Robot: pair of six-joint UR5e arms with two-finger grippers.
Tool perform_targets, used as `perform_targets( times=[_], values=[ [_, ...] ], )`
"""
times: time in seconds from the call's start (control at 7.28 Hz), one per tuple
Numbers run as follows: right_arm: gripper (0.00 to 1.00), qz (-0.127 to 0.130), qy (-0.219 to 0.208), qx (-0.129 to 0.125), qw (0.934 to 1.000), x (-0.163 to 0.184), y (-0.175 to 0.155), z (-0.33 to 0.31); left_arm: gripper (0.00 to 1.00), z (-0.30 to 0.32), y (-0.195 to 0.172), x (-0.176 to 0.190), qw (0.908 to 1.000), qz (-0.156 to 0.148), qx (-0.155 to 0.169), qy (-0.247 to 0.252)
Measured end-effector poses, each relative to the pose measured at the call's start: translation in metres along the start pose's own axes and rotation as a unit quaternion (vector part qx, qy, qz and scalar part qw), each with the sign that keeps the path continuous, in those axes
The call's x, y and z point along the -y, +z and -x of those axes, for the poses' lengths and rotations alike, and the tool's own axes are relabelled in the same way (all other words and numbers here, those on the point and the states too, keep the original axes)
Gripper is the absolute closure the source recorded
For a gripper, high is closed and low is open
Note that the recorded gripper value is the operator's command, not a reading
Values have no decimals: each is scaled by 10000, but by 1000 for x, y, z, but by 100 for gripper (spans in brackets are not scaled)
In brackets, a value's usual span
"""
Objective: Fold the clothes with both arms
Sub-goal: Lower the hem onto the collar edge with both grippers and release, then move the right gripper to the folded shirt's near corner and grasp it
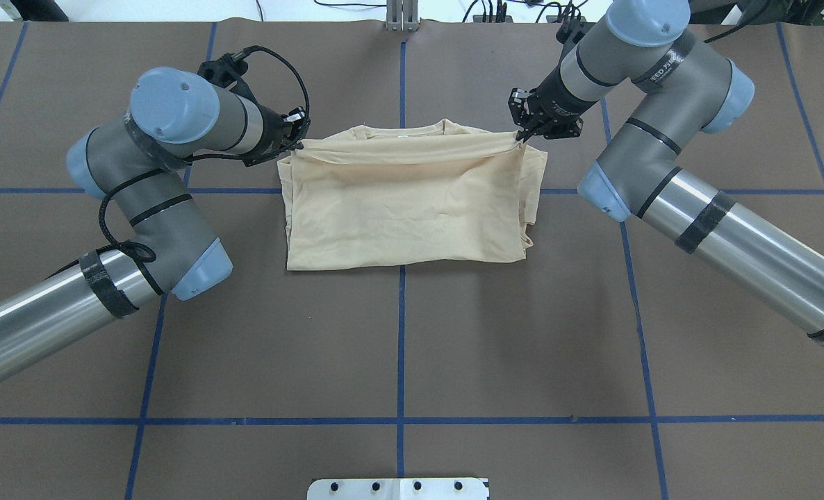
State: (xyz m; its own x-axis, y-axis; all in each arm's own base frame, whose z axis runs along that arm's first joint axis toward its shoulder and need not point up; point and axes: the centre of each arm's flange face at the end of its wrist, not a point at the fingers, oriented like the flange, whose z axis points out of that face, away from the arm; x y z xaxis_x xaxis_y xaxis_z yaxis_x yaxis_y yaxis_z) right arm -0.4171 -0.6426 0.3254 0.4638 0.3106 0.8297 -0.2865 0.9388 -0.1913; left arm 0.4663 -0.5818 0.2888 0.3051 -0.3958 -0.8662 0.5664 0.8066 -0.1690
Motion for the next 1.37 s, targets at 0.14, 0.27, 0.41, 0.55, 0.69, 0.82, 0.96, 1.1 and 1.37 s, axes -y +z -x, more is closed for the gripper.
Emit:
perform_targets(
  times=[0.14, 0.27, 0.41, 0.55, 0.69, 0.82, 0.96, 1.1, 1.37],
  values=[
    [100, -18, 14, -26, 10000, 2, 3, 1, 100, 2, 3, 3, 10000, -53, 26, -8],
    [100, -43, 30, -50, 10000, 5, 4, 0, 100, 4, 6, 6, 9999, -107, 52, -18],
    [100, -63, 40, -65, 10000, 6, 5, -1, 100, 5, 8, 7, 9998, -161, 69, -25],
    [100, -79, 38, -64, 9999, 7, 5, 0, 100, 3, 9, 8, 9998, -184, 68, -30],
    [100, -89, 30, -49, 9999, 7, 4, 3, 100, -1, 8, 7, 9998, -189, 41, -38],
    [100, -95, 18, -27, 9999, 7, 2, 7, 100, -7, 6, 6, 9998, -186, 1, -58],
    [100, -91, -2, -4, 10000, 5, 1, 12, 100, -13, 5, 5, 9998, -176, -37, -81],
    [81, -80, -29, 21, 10000, 3, 1, 17, 67, -18, 3, 3, 9998, -165, -71, -87],
    [1, -65, -66, 50, 9999, -1, 1, 22, 1, -22, 1, 1, 9998, -150, -96, -77]
  ],
)
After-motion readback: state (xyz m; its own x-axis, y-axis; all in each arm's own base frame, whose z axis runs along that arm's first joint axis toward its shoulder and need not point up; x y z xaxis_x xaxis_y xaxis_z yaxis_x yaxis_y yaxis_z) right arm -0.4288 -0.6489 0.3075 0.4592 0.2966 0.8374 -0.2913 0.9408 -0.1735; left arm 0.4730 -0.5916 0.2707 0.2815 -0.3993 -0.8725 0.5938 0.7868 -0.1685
